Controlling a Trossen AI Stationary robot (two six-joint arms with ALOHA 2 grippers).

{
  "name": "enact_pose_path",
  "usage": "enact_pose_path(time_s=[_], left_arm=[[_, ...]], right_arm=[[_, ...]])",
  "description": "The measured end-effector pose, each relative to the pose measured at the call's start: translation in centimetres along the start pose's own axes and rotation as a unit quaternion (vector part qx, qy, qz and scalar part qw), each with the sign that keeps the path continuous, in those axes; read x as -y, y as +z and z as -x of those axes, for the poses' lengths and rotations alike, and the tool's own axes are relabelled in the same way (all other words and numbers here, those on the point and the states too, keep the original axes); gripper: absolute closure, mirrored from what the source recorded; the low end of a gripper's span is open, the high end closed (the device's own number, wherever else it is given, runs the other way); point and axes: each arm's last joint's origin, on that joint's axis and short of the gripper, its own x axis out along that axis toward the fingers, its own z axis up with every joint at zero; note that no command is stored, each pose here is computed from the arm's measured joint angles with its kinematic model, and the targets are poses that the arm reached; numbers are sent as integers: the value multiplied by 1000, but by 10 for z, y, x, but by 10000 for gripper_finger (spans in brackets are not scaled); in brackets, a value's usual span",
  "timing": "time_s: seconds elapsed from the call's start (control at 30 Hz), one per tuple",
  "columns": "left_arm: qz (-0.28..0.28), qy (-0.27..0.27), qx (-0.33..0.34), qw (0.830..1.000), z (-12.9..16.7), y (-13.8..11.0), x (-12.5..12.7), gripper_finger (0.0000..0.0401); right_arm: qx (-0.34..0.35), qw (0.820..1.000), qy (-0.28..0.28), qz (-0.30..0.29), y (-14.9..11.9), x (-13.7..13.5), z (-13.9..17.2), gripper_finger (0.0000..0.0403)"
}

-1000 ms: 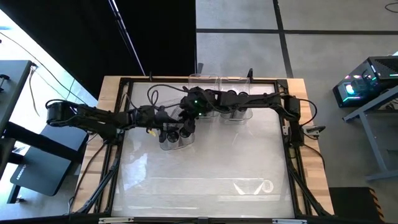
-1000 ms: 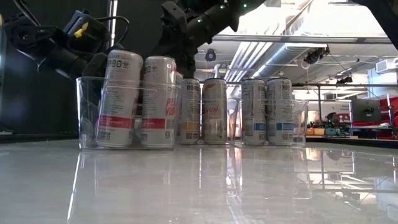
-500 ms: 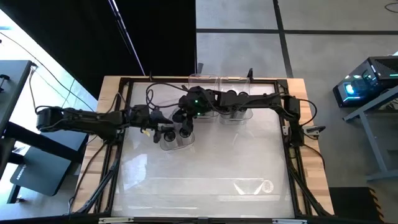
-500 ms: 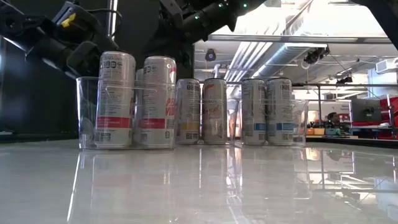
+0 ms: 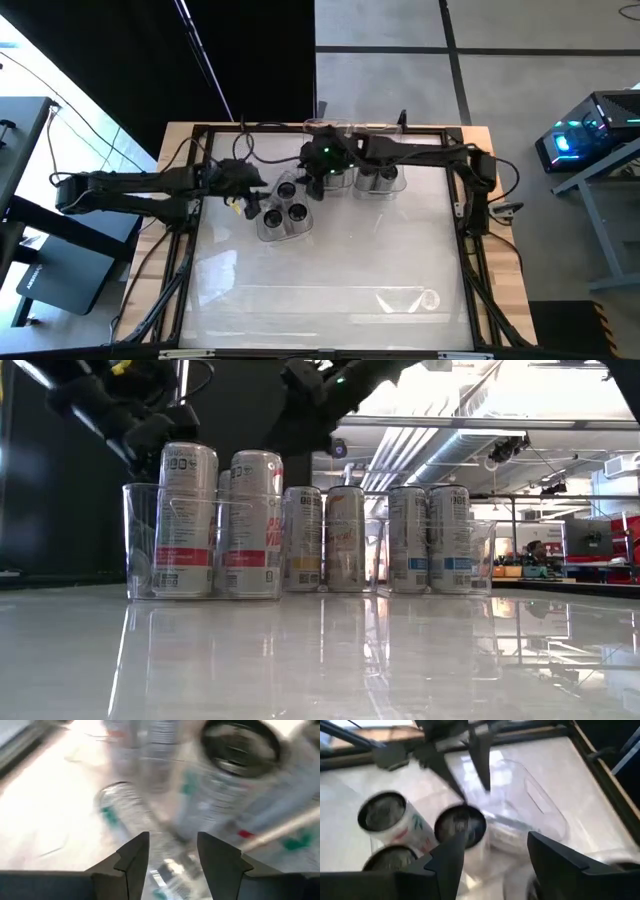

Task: Sort soda cans
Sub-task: Adjust the white pink soda cans

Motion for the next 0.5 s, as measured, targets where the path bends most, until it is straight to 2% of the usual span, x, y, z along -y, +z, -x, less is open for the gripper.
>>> enact_pose_path(time_s=[0.17,0.3,0.4,0.5], left_arm=[[34,63,-38,997,6,13,-2,241],[63,54,-58,995,3,26,-2,231],[73,42,-99,991,-4,33,-4,206],[94,52,-143,984,-13,35,-8,171]], right_arm=[[-35,999,-38,8,0,-3,24,190],[-65,997,-35,19,-5,-9,29,190],[-81,996,-30,30,-11,-14,26,190],[-108,993,-22,43,-21,-21,23,190]])
